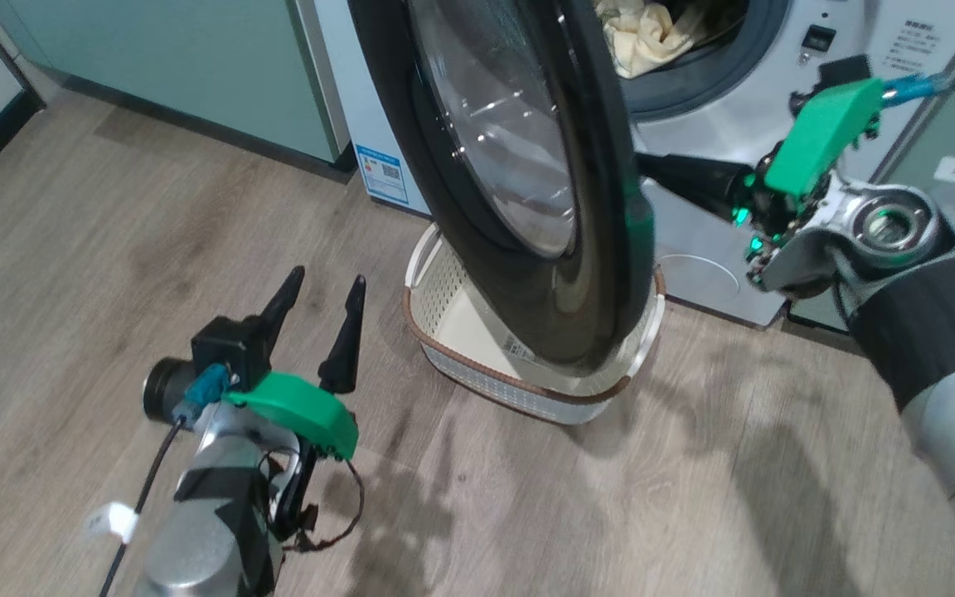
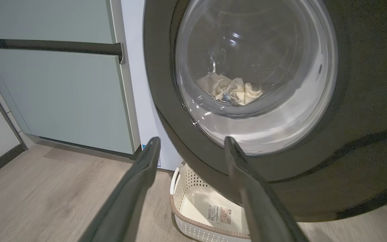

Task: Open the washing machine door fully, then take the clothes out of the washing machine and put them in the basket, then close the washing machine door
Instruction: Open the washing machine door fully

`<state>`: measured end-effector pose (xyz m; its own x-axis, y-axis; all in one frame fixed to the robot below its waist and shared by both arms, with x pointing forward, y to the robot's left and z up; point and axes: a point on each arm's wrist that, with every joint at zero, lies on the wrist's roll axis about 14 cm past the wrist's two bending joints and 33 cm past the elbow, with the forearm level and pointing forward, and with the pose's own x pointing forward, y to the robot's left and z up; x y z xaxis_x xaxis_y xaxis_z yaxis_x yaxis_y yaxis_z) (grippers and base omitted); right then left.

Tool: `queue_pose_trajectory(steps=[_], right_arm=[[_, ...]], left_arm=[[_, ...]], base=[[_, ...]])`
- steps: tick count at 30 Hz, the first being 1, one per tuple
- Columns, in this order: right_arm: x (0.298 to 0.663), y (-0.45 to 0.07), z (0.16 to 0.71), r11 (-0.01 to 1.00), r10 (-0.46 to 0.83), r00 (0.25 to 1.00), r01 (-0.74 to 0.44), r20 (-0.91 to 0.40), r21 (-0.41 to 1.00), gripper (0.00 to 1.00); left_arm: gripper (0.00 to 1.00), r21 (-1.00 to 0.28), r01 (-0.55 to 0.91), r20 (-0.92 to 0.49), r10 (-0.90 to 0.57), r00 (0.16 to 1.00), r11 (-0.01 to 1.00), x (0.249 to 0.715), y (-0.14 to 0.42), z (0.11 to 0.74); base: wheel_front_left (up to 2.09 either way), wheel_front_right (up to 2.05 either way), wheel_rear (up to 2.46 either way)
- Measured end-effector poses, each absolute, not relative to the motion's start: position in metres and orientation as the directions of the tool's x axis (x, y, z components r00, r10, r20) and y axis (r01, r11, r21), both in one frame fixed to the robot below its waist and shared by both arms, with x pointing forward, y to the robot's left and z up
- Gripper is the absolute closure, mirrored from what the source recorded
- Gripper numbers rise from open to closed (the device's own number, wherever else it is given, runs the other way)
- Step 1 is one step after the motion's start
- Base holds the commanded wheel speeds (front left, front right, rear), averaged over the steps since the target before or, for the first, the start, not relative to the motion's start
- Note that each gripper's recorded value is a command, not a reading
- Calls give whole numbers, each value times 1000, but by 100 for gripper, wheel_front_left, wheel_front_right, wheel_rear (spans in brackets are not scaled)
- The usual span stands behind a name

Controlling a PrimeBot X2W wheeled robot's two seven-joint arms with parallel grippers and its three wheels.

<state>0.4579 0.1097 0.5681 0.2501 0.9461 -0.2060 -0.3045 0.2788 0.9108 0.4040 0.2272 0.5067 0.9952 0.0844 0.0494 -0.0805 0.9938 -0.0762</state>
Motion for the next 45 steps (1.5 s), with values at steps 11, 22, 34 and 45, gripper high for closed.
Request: queue_pose_trajectory(steps=[11, 22, 34, 45], right_arm=[[414, 134, 566, 203, 976, 141, -288, -168, 936, 100], [400, 149, 569, 170, 982, 130, -280, -138, 945, 100], [423, 118, 595, 187, 944, 324, -355, -67, 916, 0], [430, 37, 574, 338, 803, 592, -358, -68, 871, 0]], left_arm=[[0, -78, -99, 41, 103, 994, 992, 388, 234, 504], [0, -75, -113, 44, 116, 992, 991, 386, 238, 505], [0, -59, -81, 37, 83, 996, 995, 386, 233, 502], [0, -15, -19, 33, 20, 999, 1000, 392, 227, 502]], base=[[0, 0, 0], [0, 0, 0], [0, 0, 0], [0, 0, 0]])
